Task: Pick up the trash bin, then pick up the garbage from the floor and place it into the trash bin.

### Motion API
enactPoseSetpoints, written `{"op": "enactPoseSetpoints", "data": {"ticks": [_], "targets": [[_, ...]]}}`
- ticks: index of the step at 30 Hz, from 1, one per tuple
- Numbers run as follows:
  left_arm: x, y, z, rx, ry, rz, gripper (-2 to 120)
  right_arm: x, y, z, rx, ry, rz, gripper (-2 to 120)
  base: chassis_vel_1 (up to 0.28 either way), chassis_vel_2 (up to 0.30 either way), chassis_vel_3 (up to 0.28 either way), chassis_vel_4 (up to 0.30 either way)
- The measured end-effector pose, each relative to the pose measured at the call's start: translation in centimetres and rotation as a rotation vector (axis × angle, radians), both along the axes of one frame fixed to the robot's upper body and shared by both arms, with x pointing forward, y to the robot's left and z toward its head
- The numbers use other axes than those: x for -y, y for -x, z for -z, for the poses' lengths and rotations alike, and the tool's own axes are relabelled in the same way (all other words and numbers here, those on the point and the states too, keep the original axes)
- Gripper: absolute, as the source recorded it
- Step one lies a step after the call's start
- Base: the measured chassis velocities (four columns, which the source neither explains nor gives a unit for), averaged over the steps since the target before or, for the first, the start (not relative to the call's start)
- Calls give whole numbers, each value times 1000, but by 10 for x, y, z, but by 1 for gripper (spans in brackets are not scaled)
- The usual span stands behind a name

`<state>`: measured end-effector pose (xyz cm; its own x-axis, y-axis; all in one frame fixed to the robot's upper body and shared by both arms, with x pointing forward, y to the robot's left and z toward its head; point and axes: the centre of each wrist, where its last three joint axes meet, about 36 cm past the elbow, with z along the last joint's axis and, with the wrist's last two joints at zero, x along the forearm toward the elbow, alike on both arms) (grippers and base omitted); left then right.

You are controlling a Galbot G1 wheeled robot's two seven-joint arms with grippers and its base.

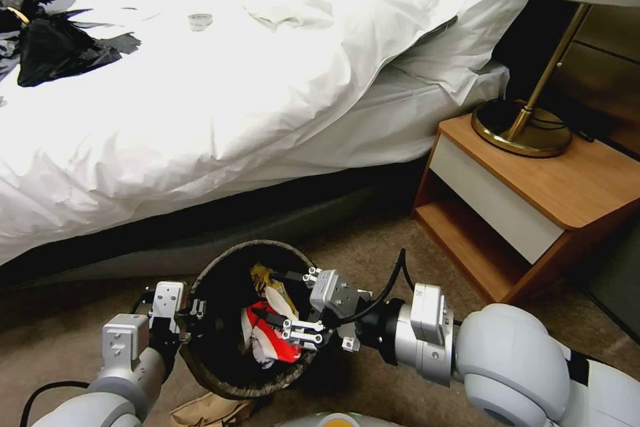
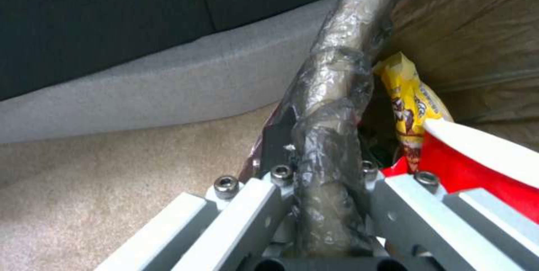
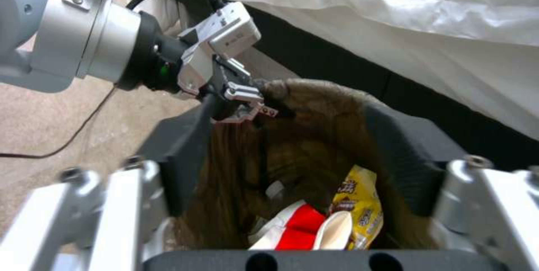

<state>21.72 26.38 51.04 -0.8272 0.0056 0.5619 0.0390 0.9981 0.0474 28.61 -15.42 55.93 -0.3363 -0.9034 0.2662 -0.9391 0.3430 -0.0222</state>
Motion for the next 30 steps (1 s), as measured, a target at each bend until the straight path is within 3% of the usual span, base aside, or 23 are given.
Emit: {"op": "enactPoseSetpoints", "data": {"ticks": [9, 15, 23, 27, 29, 30], "targets": [[0, 0, 0, 1, 0, -2, 1, 4, -2, -7, 19, -18, 38, 99, 0, 0, 0, 0], [-1, 0, -1, 2, -5, -2, 1, 12, -7, -21, 42, -66, 169, 100, 0, 0, 0, 0], [-3, -1, -1, 5, -10, -6, 1, 34, -8, -17, 97, -158, 441, 100, 0, 0, 0, 0], [-3, -1, -2, 8, -10, -8, 1, 48, -5, -11, 164, -212, 690, 100, 0, 0, 0, 0], [-3, -1, -2, 10, -10, -8, 1, 50, -5, -11, 172, -216, 723, 100, 0, 0, 0, 0], [-3, -2, -2, 14, -7, -10, 1, 60, -2, -6, 208, -218, 814, 100, 0, 0, 0, 0]]}}
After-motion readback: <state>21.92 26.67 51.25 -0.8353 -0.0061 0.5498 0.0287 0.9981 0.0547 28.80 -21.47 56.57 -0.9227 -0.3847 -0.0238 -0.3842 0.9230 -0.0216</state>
